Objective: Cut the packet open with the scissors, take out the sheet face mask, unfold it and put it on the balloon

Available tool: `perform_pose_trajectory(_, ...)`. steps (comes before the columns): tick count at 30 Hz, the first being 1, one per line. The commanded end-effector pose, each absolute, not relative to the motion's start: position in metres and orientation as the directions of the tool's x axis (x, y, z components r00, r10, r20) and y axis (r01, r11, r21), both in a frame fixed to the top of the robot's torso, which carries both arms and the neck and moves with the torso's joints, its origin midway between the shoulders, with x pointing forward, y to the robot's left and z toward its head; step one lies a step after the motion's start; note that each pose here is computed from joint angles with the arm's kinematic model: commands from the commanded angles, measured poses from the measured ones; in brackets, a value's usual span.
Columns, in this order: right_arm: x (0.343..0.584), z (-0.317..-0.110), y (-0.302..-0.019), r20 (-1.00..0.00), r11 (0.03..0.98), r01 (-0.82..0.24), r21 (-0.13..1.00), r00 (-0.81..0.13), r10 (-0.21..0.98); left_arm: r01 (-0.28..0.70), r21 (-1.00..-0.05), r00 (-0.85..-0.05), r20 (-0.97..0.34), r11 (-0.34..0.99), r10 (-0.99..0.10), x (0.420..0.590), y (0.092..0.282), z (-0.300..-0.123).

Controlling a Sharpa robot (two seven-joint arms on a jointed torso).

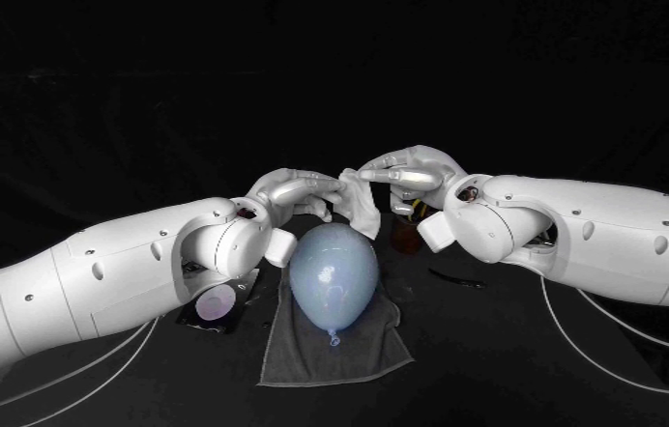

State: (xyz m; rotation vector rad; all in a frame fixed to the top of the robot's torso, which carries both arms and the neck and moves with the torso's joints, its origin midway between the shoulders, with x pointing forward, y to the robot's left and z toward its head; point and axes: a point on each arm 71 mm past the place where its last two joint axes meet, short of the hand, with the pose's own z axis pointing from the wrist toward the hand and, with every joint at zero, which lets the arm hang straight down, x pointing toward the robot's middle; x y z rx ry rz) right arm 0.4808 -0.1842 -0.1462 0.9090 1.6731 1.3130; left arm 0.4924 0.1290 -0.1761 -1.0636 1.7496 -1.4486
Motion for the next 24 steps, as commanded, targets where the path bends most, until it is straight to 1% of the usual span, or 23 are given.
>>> perform_pose_trajectory(1,0.481,-0.144,-0.184,-0.16,0.194,0.04,0.98,-0.417,0.895,-0.142,-0.986,-0.508,-0.002,0.086,-0.861,0.492,0.128,-0.174)
perform_pose_trajectory(7,0.48,-0.144,-0.184,-0.163,0.196,0.035,0.98,-0.421,0.892,0.0,-0.998,-0.464,-0.059,0.066,-0.884,0.498,0.142,-0.167)
perform_pose_trajectory(15,0.479,-0.143,-0.184,-0.173,0.202,0.024,0.979,-0.427,0.888,0.17,-0.983,-0.411,-0.136,0.071,-0.901,0.504,0.169,-0.159)
perform_pose_trajectory(20,0.479,-0.142,-0.183,-0.177,0.205,0.019,0.979,-0.432,0.885,0.244,-0.966,-0.393,-0.18,0.087,-0.902,0.507,0.176,-0.157)
perform_pose_trajectory(24,0.478,-0.142,-0.182,-0.178,0.205,0.017,0.979,-0.434,0.883,0.299,-0.947,-0.383,-0.229,0.115,-0.895,0.508,0.176,-0.155)
